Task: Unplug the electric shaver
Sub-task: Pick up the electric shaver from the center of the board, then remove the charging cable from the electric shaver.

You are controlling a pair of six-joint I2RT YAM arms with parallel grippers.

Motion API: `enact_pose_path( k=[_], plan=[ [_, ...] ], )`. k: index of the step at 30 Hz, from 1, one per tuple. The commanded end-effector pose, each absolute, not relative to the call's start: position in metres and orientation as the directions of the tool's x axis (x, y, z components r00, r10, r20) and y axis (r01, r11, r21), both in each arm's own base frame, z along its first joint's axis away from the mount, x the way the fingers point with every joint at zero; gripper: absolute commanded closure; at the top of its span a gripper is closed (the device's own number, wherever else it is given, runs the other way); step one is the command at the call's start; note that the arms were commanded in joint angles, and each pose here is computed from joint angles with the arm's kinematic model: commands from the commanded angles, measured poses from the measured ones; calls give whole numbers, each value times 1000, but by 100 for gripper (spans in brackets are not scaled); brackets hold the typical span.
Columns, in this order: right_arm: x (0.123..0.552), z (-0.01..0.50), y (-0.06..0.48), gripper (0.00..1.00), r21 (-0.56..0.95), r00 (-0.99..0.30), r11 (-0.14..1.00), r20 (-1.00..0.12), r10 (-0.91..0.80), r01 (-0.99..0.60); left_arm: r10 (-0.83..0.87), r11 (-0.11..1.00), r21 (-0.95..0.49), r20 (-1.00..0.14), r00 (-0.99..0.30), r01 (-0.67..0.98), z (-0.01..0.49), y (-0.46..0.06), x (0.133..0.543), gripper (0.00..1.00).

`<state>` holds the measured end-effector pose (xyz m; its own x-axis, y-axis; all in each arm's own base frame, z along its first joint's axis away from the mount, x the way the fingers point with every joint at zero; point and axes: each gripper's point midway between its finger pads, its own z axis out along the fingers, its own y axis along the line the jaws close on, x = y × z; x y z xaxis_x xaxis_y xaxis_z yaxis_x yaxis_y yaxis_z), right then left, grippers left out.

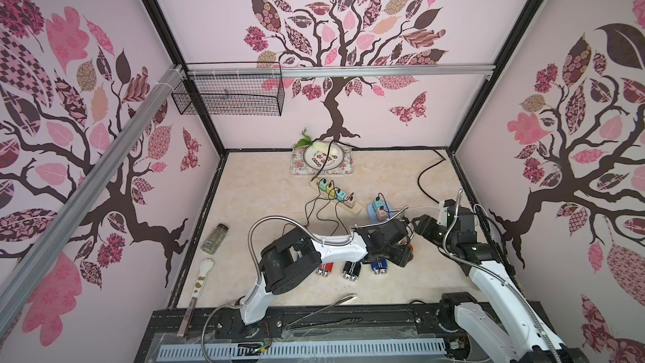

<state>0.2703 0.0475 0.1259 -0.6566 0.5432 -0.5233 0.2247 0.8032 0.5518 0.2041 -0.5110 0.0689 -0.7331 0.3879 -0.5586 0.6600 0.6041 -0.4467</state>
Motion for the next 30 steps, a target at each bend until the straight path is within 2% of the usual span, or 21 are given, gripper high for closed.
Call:
enact_pose_path(
  k=[1,11,30],
  plan=[
    [265,120,54,40,576,-678,787,-490,548,220,369,556,-445,-625,-688,702,95,-512,209,64],
    [258,117,65,44,623,-702,758,-452,551,194,386,563,-403,-644,-661,722,93,-500,217,65],
    [257,110,84,57,695,-747,702,-383,544,155,359,501,-434,-684,-636,749,107,-499,214,65]
  ],
)
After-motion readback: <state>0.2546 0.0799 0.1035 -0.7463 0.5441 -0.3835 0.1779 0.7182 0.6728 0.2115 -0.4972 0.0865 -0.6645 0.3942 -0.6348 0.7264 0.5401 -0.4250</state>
